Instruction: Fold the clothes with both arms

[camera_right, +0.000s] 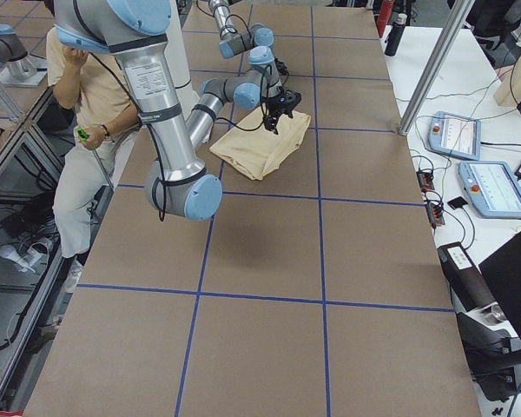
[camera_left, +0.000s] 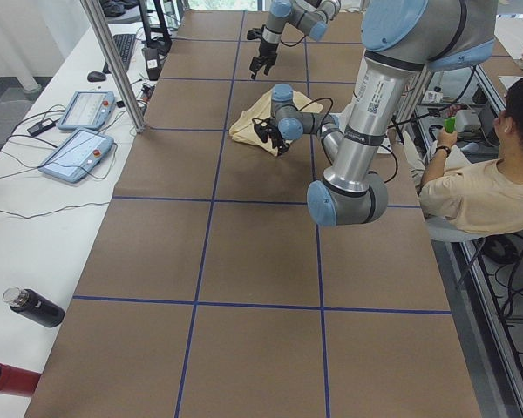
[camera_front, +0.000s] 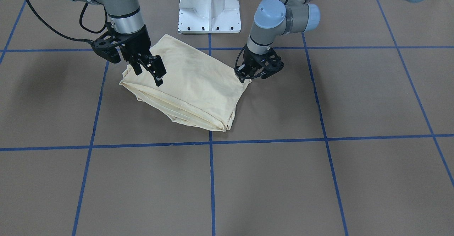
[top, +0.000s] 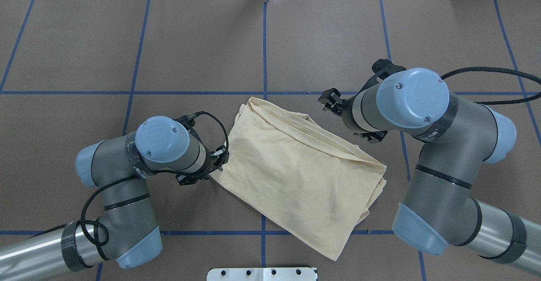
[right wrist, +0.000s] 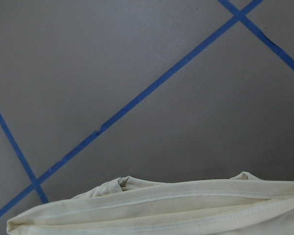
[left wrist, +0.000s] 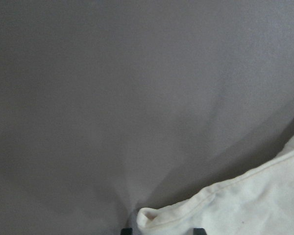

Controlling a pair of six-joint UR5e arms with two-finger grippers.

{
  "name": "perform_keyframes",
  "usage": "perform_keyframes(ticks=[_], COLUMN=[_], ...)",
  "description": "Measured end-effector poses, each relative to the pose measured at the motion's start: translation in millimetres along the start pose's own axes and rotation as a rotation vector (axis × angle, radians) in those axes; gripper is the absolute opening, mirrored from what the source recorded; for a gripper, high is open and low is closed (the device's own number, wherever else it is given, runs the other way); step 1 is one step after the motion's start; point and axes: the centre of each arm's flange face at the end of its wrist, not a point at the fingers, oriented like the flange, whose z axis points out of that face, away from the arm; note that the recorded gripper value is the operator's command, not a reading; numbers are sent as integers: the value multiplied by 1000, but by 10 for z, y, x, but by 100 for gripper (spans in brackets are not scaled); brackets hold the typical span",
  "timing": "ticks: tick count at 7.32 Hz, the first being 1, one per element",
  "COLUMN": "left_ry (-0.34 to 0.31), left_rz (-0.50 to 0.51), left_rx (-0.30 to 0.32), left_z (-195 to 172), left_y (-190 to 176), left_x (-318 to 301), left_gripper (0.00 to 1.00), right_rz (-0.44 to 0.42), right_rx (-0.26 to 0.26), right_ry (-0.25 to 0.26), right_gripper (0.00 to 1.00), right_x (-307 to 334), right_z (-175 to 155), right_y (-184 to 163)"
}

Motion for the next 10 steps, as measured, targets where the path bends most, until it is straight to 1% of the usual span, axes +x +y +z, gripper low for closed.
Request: perform_keyframes(ticks=[1, 4, 5, 6, 8, 9, 10], left_ry=[1, 5, 12, 26, 63, 84, 111], left_rz=[-2, -3, -1, 29, 123, 132, 135], left_rx=[4, 8, 20, 50, 154, 196, 222], left_z=[2, -23, -66, -164, -350, -316, -253], left_y=[-5, -24, -117, -344, -1009, -1351, -1617], left_x=[0, 17, 35, 85, 296, 468, 606], left_gripper=[0, 0, 0, 0, 0, 0, 0], right_rz=[0, 4, 5, 5, 11, 13, 14], right_rx=[1, 4, 5, 6, 3, 1, 0], right_ry=[1, 9, 12, 14, 12, 10, 8], right_gripper=[100, 100, 100, 100, 100, 100, 100], right_x=[2, 18, 23, 28, 22, 12, 6], right_z=[3, 38, 51, 60, 55, 48, 42], right_y=[-6, -20, -24, -27, -15, -6, 0])
